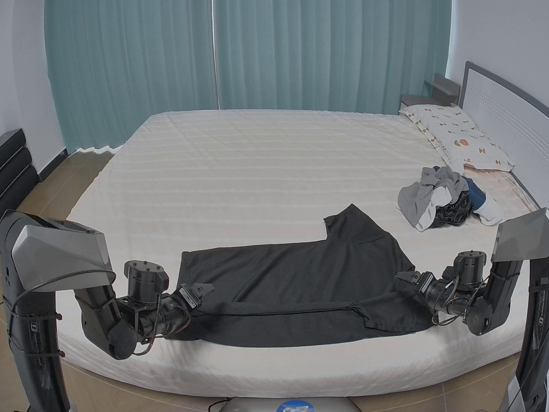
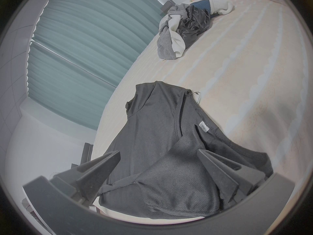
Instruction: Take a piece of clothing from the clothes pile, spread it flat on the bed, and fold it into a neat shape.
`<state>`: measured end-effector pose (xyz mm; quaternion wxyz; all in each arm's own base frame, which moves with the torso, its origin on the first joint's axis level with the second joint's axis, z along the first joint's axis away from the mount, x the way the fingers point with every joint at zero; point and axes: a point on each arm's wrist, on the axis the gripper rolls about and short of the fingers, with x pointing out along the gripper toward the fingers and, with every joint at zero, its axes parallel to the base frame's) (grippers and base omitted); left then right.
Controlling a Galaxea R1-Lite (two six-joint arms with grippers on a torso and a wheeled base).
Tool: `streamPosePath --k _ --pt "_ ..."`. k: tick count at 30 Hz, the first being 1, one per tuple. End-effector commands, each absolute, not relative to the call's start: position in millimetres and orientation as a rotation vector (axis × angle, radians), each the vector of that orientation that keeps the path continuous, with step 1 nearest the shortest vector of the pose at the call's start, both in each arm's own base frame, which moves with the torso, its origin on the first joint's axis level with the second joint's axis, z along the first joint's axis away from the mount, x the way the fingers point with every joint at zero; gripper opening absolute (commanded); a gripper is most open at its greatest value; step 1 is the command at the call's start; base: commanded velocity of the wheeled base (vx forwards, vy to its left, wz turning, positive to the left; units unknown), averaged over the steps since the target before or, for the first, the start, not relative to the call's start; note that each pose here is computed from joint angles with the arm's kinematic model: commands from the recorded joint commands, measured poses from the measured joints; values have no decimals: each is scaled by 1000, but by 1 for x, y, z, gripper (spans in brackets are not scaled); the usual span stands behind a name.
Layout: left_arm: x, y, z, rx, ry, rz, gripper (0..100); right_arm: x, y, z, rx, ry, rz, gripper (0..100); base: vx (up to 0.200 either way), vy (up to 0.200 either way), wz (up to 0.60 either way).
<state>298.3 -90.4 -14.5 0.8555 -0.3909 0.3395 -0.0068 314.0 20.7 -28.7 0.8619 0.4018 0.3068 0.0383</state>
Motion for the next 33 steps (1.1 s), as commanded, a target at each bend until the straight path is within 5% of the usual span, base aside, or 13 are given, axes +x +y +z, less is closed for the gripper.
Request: streamPosePath --k 1,20,33 --pt "292 -108 -18 -794 741 -53 100 314 21 -29 843 646 82 100 0 0 0" --pt "299 -130 -40 -727 740 -35 100 314 22 -30 840 647 81 100 0 0 0" --pt "351 -96 -32 -826 547 74 100 313 24 -31 838 656 86 100 0 0 0"
